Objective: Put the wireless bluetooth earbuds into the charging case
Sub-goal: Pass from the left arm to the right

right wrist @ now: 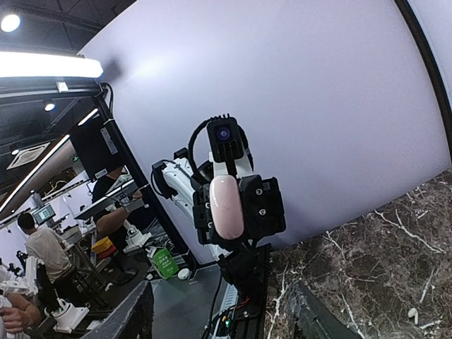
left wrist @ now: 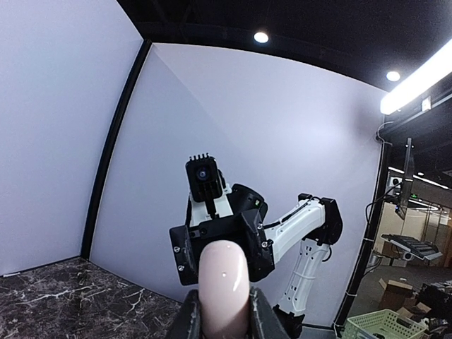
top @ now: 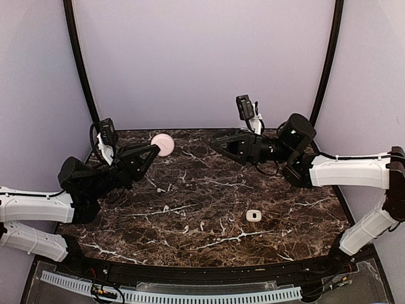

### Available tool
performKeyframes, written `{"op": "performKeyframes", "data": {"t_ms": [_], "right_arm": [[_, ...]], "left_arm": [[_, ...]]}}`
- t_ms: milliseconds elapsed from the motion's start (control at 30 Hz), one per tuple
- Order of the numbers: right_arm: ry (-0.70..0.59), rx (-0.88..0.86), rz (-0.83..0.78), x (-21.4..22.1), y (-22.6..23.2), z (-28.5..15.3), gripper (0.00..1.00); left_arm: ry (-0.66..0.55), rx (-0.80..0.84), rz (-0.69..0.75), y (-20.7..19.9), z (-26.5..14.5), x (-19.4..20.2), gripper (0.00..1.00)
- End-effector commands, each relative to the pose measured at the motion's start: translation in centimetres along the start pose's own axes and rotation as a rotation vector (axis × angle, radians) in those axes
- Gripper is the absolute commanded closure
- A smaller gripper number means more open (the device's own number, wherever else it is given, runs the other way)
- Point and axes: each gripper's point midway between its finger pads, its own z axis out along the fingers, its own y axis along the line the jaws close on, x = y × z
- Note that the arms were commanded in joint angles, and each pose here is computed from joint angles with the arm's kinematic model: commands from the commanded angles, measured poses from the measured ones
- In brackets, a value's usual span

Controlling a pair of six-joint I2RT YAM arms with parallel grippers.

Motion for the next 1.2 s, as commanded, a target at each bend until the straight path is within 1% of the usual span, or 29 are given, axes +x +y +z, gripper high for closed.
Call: {"op": "performKeyframes", "data": {"t_ms": [0,167,267,467,533,567,600,633,667,700,733,767,800,833,867,900,933,967,1000,1033,1067,1100,1133,1167], "right_arm": [[-0.037,0.009,-0.06,-1.5,0.1,1.9,0.4],[-0.02,-0.006,-0.076,-1.1,0.2,3.4,0.41],[-0.012,-0.028,-0.079,-1.0,0.6,4.2,0.44],[0.012,-0.068,-0.097,-0.5,1.2,5.4,0.46],[0.025,-0.064,-0.103,-0.4,1.3,5.6,0.45],[0.029,-0.05,-0.099,-0.5,1.1,5.6,0.42],[0.025,-0.019,-0.098,-0.7,0.8,5.5,0.39],[0.024,0.021,-0.098,-0.9,0.3,5.3,0.38],[0.029,0.075,-0.093,-1.0,-0.4,5.1,0.34],[0.032,0.138,-0.08,-1.1,-1.2,4.7,0.29],[0.038,0.192,-0.063,-1.2,-2.0,4.2,0.25],[0.045,0.234,-0.044,-1.4,-2.6,3.6,0.24],[0.049,0.276,-0.022,-1.5,-3.2,2.8,0.23],[0.053,0.321,0.01,-1.6,-3.8,2.0,0.23],[0.056,0.361,0.042,-1.6,-4.4,1.1,0.23],[0.059,0.388,0.071,-1.7,-4.7,0.3,0.22],[0.069,0.419,0.106,-1.5,-5.0,-0.5,0.22],[0.073,0.441,0.132,-1.6,-5.2,-1.0,0.22],[0.073,0.455,0.156,-1.7,-5.1,-1.3,0.22],[0.073,0.46,0.178,-1.8,-4.9,-1.5,0.22],[0.073,0.464,0.199,-2.0,-4.7,-1.5,0.22],[0.074,0.465,0.223,-2.0,-4.5,-1.5,0.22],[0.077,0.465,0.245,-2.2,-4.3,-1.5,0.23],[0.083,0.473,0.258,-2.3,-4.3,-1.5,0.24]], "left_arm": [[-0.107,0.052,0.05,-1.5,0.7,-2.3,1.0],[-0.097,0.093,0.041,-2.2,1.3,-1.6,1.0],[-0.097,0.096,0.039,-2.2,1.6,-1.4,1.0],[-0.103,0.083,0.041,-2.2,1.7,-1.4,1.0],[-0.1,0.068,0.054,-2.1,1.6,-1.4,1.0],[-0.09,0.053,0.079,-1.9,1.6,-1.5,1.0],[-0.05,0.028,0.084,-1.5,1.7,-0.8,1.0],[-0.054,0.011,0.143,-1.5,1.8,-1.5,1.0],[0.015,-0.029,0.157,-0.7,1.9,-0.2,1.0],[0.005,-0.058,0.244,-0.7,1.9,-1.2,1.0],[0.072,-0.098,0.27,0.0,1.8,0.0,1.0],[0.064,-0.138,0.364,0.2,1.6,-1.0,1.0],[0.114,-0.172,0.385,0.8,1.3,-0.2,1.0],[0.109,-0.213,0.483,1.1,1.1,-1.3,1.0],[0.155,-0.239,0.514,1.6,0.8,-0.6,1.0],[0.158,-0.281,0.598,2.0,0.5,-1.3,1.0],[0.193,-0.295,0.629,2.0,0.4,-0.7,1.0],[0.209,-0.343,0.713,2.6,0.1,-1.1,1.0],[0.238,-0.384,0.75,3.0,-0.1,-0.7,1.0],[0.27,-0.393,0.832,3.2,0.0,-0.3,1.0],[0.295,-0.427,0.874,3.2,-0.1,0.1,1.0],[0.337,-0.432,0.973,3.5,-0.1,0.8,1.0],[0.356,-0.464,1.019,3.5,-0.1,1.4,1.0],[0.349,-0.454,1.118,2.6,0.3,1.3,1.0]]}}
